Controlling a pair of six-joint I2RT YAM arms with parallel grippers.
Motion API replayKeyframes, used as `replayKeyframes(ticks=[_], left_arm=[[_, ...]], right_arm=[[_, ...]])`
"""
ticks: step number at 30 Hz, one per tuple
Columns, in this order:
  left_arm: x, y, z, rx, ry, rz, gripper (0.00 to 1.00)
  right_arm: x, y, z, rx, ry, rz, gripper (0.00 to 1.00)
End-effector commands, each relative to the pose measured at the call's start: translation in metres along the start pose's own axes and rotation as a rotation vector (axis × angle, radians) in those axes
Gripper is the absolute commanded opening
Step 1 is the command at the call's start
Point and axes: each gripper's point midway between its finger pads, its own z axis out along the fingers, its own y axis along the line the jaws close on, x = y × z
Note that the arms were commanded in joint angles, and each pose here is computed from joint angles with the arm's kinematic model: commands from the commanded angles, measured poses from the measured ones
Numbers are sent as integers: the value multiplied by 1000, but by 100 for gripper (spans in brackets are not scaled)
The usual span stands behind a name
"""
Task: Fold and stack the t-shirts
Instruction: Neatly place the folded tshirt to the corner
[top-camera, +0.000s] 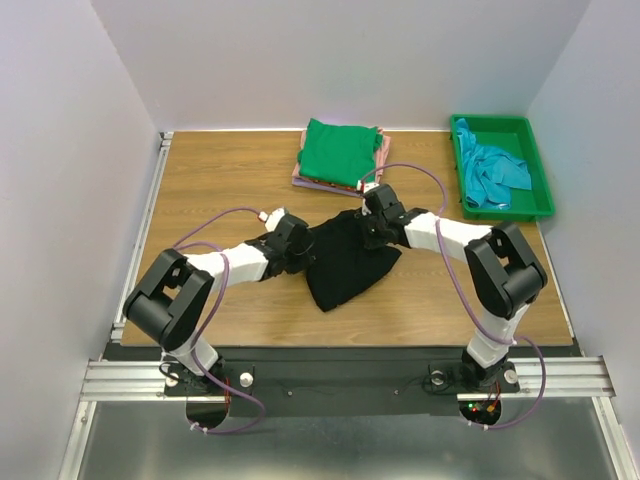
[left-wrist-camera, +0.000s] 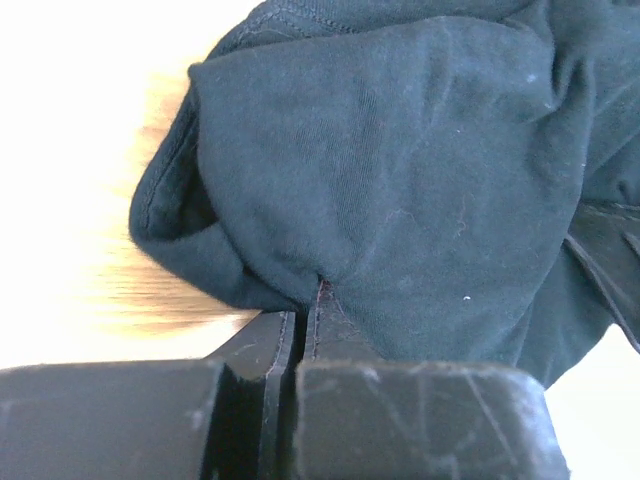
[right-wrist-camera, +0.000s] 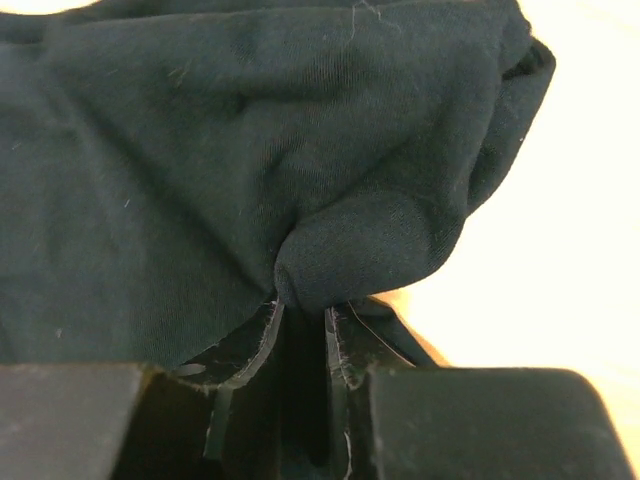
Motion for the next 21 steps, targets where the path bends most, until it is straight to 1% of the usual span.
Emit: replayKeyframes(ticks=[1,2,4,5,6,8,10,11,13,14,16,17,18,20,21], left_arm=[[-43,-24,-21,28,-153,83,0],[-62,-36,-33,52,-224,92,0],[-80,-52,-47,89,-287,110,0],[-96,-65,-60,116,-341,106,0],[-103,-72,-66,133,-366,140,0],[-122,-92,-84,196,-430,139,0],[-134,-104,-93,233,-458,164,0],[-147,-116,-99,258,-479,166,0],[-161,-124,-104,268,-498,185,0],[-178,-135,-110,292,-522,177,0],[-197,-146,-117,309,-554,185,0],[-208,-151,-119,313,-578,199,0],[-228,-162,-125,325,-620,203,0],[-257,-181,-128,354,-658,239,0],[-266,-188,-126,367,-662,254,0]], right_arm=[[-48,8,-42,16,-150,8,1],[-59,8,-49,26,-186,14,1],[-76,10,-64,29,-245,32,1],[-86,11,-70,22,-271,34,0],[-91,14,-74,16,-283,34,1],[-103,13,-84,21,-321,42,1],[-119,15,-93,22,-361,47,0],[-135,16,-100,27,-398,57,0],[-148,18,-105,28,-427,63,1],[-156,17,-104,42,-437,67,0],[-170,16,-105,60,-465,89,0],[-187,14,-113,83,-507,105,0],[-195,12,-114,100,-523,112,1],[-211,2,-99,168,-539,131,1],[-225,-1,-110,179,-576,146,0]])
